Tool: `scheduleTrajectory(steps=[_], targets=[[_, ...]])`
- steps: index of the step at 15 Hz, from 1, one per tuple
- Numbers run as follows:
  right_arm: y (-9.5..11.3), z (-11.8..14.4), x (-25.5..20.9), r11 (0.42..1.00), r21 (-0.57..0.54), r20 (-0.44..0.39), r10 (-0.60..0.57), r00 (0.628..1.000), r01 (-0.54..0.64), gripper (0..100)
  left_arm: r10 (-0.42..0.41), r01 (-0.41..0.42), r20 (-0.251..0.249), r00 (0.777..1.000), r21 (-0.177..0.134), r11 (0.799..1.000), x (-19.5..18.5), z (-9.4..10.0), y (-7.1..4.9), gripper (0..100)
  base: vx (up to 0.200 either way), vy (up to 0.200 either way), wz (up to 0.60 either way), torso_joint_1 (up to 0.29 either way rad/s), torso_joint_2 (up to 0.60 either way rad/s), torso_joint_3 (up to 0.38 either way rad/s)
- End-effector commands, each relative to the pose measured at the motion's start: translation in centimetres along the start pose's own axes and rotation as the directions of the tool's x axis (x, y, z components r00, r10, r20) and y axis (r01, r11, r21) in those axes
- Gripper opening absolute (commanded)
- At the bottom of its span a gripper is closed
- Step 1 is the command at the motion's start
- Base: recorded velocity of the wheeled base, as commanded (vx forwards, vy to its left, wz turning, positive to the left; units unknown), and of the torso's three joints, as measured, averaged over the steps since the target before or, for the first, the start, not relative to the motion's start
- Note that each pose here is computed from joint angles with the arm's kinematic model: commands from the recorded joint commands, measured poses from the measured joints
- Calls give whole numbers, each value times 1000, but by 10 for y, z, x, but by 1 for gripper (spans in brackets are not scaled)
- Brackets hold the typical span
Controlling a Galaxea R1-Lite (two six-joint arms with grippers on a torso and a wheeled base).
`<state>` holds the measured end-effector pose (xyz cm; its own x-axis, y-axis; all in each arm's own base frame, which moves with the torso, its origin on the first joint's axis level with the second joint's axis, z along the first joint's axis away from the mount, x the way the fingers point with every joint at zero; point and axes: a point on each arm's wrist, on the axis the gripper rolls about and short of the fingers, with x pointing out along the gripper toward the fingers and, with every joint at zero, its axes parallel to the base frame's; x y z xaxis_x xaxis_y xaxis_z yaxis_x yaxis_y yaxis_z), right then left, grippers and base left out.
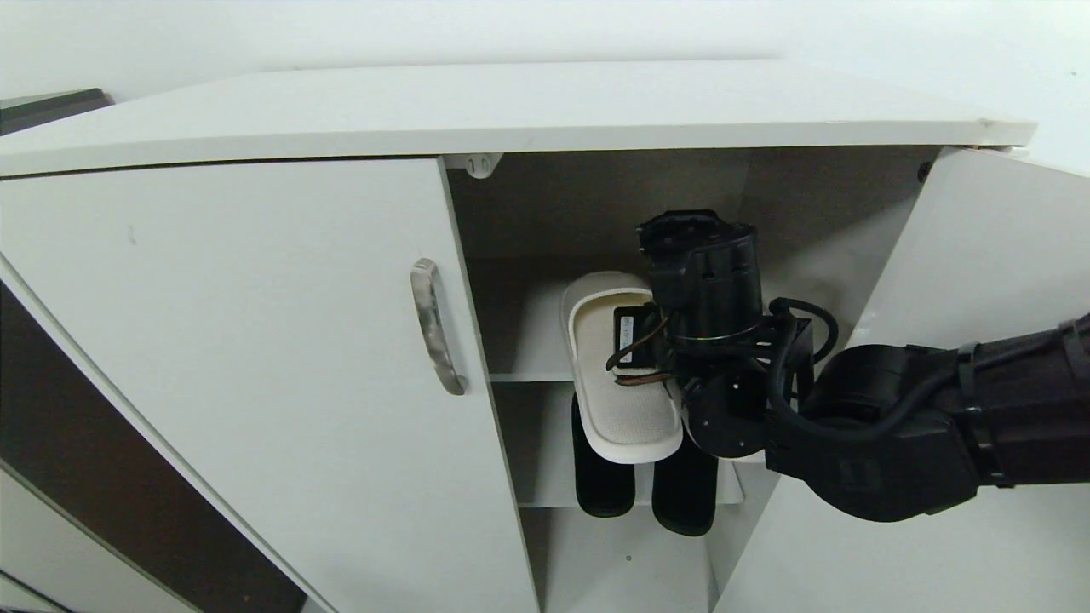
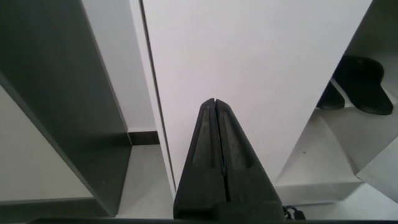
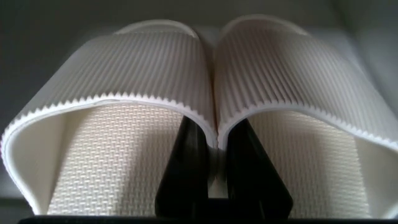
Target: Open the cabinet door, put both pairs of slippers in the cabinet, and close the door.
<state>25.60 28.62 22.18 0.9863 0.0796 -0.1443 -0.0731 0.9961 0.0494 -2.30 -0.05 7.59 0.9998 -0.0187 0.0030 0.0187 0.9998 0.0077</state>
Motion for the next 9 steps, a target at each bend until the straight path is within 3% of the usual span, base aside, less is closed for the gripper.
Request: scheduleTrajectory(steps=[1,9], targets=[[-1,0,10,1000,-6,4,-20,1000,20,0,0,0,-1,1000,0,1000,0,0,0,0,0,0,0,0,0,0],[7,22,40,999,10,58,-52,997,52,0,0,0,-1,1000,0,1000,0,0,0,0,0,0,0,0,0,0]])
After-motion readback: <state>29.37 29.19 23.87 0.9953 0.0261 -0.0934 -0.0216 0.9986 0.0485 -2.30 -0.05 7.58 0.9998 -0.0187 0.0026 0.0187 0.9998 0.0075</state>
